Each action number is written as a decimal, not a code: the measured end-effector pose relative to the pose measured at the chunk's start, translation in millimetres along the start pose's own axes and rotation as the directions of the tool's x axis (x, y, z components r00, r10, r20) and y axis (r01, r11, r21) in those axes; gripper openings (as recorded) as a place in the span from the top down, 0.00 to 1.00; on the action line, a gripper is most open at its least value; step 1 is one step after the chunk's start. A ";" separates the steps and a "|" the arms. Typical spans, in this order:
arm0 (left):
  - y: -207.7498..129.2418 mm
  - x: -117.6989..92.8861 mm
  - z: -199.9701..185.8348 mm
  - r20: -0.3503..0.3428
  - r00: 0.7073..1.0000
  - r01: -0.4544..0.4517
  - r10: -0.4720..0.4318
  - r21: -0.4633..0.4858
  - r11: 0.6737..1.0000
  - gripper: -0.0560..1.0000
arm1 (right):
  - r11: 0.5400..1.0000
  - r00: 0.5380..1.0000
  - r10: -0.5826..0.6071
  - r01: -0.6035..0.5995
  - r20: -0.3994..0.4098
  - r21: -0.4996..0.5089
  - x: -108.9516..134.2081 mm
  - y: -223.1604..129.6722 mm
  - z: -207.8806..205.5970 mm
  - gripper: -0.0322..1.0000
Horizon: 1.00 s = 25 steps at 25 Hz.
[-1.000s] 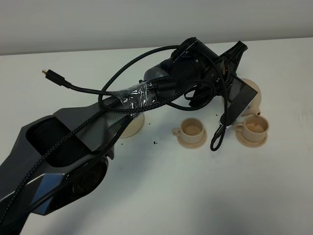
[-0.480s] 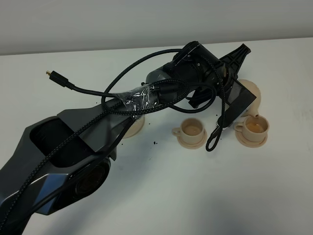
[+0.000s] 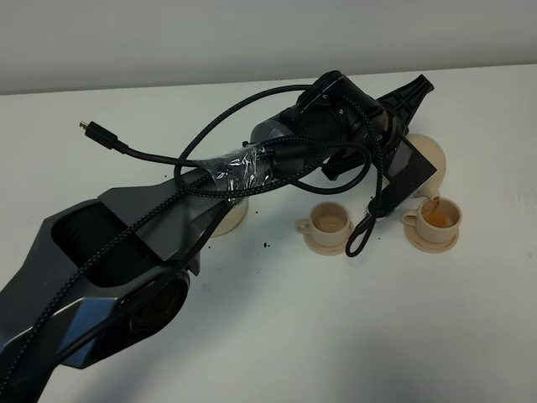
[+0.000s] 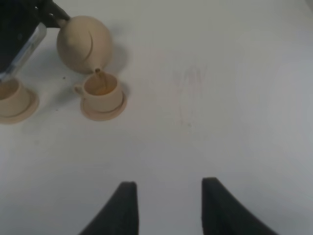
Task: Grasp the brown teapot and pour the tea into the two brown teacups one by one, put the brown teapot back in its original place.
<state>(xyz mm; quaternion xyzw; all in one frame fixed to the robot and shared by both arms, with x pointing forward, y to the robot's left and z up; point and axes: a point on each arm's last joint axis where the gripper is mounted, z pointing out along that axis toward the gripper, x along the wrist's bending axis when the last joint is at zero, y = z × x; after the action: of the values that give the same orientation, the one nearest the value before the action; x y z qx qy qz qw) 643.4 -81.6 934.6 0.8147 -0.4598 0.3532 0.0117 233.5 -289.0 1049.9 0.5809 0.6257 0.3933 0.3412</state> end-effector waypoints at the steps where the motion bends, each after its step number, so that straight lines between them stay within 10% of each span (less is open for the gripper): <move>1: 0.0 0.0 0.0 0.000 1.000 -0.004 0.004 0.000 1.000 0.81 | 1.000 1.000 0.000 0.000 0.000 0.000 0.0 0.0 0.0 0.64; 25: 5.0 6.2 -1.1 -0.047 0.993 -0.105 0.106 0.013 0.994 0.81 | 1.000 1.000 0.000 0.000 0.000 0.000 0.0 0.0 0.0 0.64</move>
<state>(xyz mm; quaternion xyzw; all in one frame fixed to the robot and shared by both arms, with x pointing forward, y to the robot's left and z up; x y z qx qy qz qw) 641.1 -88.7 937.5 0.7807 -0.4998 0.3751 -0.0002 233.5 -289.0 1049.9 0.5809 0.6257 0.3933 0.3412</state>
